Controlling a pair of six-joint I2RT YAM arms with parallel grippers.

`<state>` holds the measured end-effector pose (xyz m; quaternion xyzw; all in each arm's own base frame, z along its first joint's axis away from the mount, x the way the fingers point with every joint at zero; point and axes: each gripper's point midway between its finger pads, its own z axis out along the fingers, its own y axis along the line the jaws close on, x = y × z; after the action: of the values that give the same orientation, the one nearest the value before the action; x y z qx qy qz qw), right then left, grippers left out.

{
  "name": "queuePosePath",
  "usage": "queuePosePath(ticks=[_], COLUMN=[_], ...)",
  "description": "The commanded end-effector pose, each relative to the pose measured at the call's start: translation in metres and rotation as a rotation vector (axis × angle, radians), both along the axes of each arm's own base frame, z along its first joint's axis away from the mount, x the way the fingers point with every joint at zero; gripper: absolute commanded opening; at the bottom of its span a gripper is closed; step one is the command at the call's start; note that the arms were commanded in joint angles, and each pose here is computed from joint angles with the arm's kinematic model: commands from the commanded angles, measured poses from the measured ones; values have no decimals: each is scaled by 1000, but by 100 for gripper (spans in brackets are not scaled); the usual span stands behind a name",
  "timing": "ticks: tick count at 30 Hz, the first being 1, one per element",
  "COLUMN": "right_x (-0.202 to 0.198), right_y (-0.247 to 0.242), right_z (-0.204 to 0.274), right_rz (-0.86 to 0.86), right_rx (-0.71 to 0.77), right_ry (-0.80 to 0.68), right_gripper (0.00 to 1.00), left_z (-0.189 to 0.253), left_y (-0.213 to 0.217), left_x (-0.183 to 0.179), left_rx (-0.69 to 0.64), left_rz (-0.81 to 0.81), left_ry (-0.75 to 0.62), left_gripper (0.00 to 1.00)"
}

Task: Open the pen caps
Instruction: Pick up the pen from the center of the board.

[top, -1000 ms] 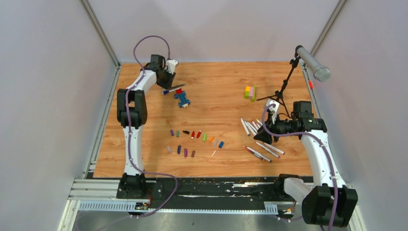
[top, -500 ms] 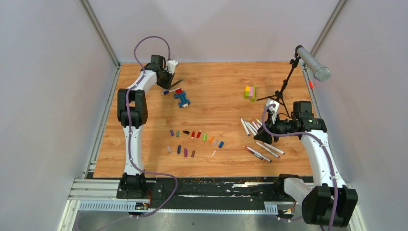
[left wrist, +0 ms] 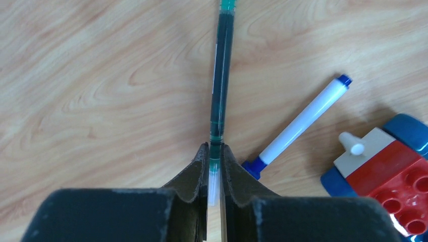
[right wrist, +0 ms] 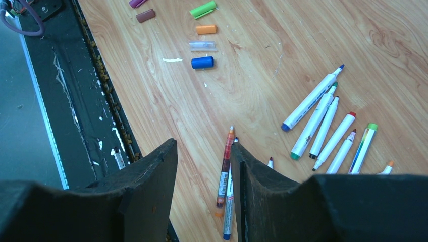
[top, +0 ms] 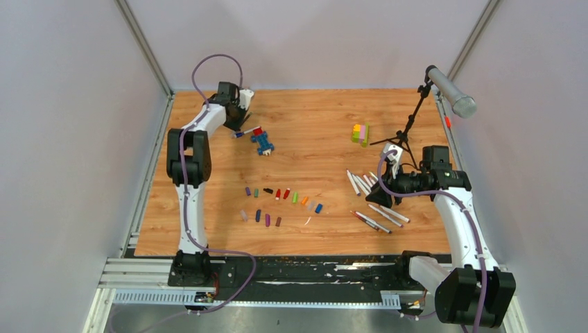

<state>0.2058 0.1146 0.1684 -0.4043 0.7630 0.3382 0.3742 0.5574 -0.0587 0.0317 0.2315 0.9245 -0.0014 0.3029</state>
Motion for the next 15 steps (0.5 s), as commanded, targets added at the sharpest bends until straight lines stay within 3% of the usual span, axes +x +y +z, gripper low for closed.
queuePosePath(ticks=[1,9,15], right_x=[0,-1,0], right_y=[4,4,4], right_z=[11,10,10], right_rz=[32,32,32], right_rx=[24,24,21], right_ry=[-51,-50,-49], right_gripper=[44,44,44], left_z=[14,16,6], left_y=[16,12,8], left_x=[-16,-8,4], left_rx=[35,-6,-25], left_rz=[97,135,149], left_ry=[3,-9,24], left_gripper=[14,32,36])
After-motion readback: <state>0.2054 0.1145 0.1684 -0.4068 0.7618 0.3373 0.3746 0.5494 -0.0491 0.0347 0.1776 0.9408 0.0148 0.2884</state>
